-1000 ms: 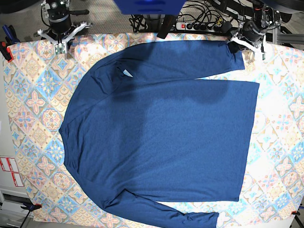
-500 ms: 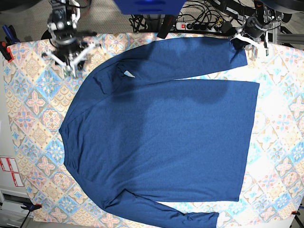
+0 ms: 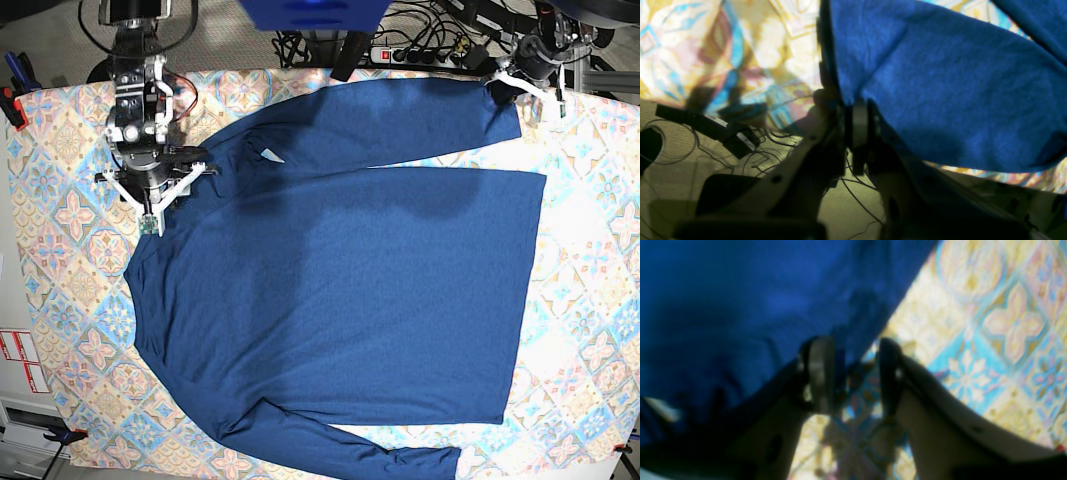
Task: Fold the T-shirt properly
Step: 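Lift the shoulders with both grippers and pull them apart to straighten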
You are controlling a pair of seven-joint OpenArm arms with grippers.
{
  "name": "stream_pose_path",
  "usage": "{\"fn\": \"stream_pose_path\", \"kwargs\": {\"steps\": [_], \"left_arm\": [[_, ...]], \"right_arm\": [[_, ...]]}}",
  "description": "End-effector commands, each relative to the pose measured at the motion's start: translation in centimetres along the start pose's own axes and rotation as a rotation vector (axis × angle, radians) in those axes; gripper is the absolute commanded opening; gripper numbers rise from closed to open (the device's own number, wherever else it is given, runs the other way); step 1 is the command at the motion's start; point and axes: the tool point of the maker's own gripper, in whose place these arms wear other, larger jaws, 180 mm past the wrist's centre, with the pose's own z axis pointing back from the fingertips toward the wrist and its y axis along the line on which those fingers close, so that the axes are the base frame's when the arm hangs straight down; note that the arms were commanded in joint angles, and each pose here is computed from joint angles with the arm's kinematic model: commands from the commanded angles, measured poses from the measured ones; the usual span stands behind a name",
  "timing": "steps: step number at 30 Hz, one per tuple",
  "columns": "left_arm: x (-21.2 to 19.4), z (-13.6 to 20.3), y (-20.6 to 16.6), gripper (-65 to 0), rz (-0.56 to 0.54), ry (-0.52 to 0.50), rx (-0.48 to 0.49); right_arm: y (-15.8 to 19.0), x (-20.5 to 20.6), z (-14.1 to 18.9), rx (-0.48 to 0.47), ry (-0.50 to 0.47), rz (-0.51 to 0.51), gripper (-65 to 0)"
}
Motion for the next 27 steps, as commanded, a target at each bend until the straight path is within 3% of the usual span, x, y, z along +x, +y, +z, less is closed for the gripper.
{"fn": "stream_pose_path", "kwargs": {"steps": [1, 23, 25, 27], "left_arm": [[0.7, 0.4, 0.1, -65.0, -0.013, -0.021, -0.002], [0.7, 0.4, 0.2, -65.0, -0.014, -0.020, -0.001], [0.7, 0.4, 0.2, -65.0, -0.014, -0.020, -0.001], [0.7, 0.4, 0.2, -65.0, -0.014, -0.020, -0.001]], "right_arm": [[-0.5, 1.0, -0.2, -0.011, -0.028, -0.001, -43.2], [-1.0, -1.8, -6.0, -0.016, 0.149, -0.029, -43.7], [-1.0, -1.9, -6.0, -0.016, 0.151, -0.029, -45.5], [-1.0, -2.2, -6.0, -0.016, 0.158, -0.029, -52.0]]}}
